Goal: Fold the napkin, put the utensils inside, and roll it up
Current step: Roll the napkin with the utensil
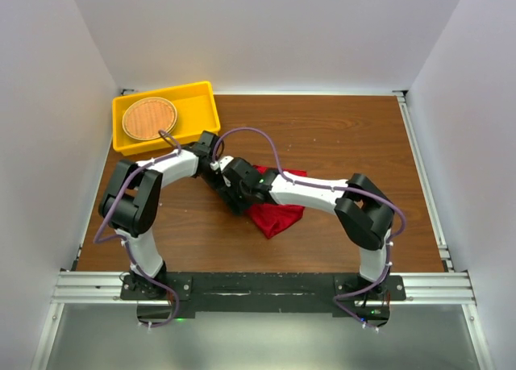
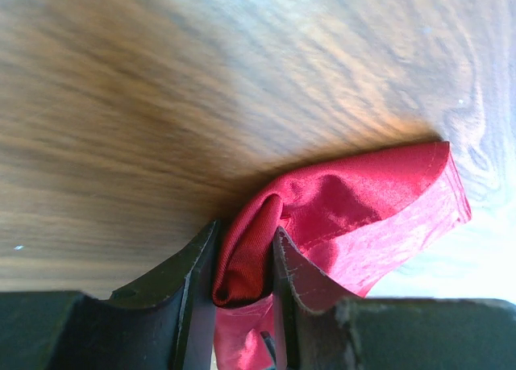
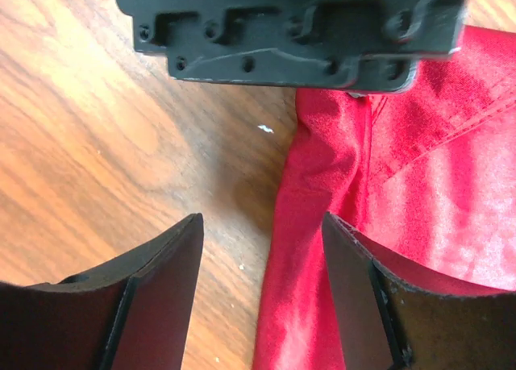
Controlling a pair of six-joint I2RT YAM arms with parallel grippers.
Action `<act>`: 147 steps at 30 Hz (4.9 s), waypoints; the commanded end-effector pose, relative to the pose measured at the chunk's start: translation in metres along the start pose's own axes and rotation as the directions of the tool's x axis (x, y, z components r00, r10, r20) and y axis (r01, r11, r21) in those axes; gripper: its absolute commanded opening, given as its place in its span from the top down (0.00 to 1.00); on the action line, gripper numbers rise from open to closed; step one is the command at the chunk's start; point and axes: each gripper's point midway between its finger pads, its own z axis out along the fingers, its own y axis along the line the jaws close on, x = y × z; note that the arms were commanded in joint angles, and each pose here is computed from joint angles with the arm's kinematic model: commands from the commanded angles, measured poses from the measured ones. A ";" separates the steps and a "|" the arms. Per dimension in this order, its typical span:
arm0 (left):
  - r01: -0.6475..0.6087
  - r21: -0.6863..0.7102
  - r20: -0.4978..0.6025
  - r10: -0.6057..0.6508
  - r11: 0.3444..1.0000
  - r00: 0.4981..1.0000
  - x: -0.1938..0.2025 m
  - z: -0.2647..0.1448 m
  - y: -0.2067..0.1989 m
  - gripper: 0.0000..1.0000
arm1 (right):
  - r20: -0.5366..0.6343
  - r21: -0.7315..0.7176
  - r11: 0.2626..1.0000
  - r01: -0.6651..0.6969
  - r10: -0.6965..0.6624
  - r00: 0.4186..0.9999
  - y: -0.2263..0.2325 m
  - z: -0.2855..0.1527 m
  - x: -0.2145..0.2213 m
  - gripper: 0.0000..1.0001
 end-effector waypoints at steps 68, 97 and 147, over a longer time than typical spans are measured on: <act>-0.555 0.619 0.284 0.500 0.556 0.818 0.044 -0.044 -0.026 1.00 | -0.533 -0.400 0.484 -0.778 0.568 0.627 -0.047 0.057 0.077 1.00; -0.569 0.410 0.118 0.577 0.713 0.808 0.039 0.030 0.028 1.00 | -0.334 -0.261 0.881 -0.395 0.301 0.893 -0.091 -0.042 0.031 0.46; -0.485 0.702 0.086 0.614 0.522 0.784 0.086 -0.054 -0.057 0.80 | -0.446 -0.060 0.809 -0.585 0.502 0.741 -0.077 -0.021 0.184 1.00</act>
